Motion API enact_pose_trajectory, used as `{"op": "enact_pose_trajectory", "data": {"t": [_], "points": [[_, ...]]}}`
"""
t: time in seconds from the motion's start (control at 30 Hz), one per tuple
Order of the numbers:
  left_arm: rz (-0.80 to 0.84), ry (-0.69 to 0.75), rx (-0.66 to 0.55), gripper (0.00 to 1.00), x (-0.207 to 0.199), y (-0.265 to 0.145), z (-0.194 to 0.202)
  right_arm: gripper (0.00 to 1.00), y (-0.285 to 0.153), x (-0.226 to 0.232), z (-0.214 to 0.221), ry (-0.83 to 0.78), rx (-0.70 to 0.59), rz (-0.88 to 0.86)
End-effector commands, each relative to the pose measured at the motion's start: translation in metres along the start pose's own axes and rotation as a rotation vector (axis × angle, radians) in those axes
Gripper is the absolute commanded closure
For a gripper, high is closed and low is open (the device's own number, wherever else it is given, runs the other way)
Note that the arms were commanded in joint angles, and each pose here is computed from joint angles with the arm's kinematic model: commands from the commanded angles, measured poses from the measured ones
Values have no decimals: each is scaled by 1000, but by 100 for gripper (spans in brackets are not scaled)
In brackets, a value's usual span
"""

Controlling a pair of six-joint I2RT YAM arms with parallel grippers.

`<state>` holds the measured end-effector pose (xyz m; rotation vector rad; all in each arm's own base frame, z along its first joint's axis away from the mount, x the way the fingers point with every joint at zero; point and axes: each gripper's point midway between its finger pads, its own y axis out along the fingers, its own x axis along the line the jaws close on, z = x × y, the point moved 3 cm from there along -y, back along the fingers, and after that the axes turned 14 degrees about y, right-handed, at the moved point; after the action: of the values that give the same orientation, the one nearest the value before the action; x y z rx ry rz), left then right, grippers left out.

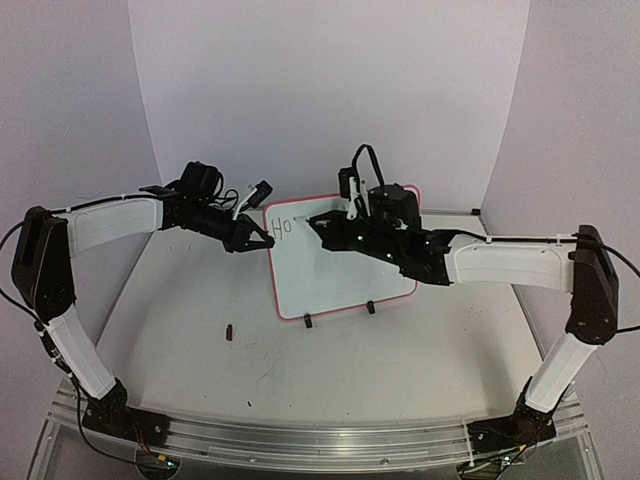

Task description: Write a sentence on the whiteboard

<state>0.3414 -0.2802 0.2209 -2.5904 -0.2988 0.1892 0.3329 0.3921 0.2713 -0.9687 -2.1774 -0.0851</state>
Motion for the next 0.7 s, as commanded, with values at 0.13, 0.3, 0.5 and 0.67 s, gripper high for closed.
{"op": "enact_pose_trajectory", "data": {"t": [0.13, 0.3, 0.5, 0.67], "points": [[-79, 8, 87, 100, 10, 1, 15, 100, 2, -32, 30, 56, 60, 74], [-79, 10, 87, 100, 9, 1, 15, 100, 3, -39, 42, 71, 89, 86], [-80, 14, 86, 100, 9, 0, 14, 100, -6, -24, 32, 38, 76, 28], [-82, 13, 86, 100, 9, 0, 14, 100, -19, 10, 20, -22, 64, -105]]}}
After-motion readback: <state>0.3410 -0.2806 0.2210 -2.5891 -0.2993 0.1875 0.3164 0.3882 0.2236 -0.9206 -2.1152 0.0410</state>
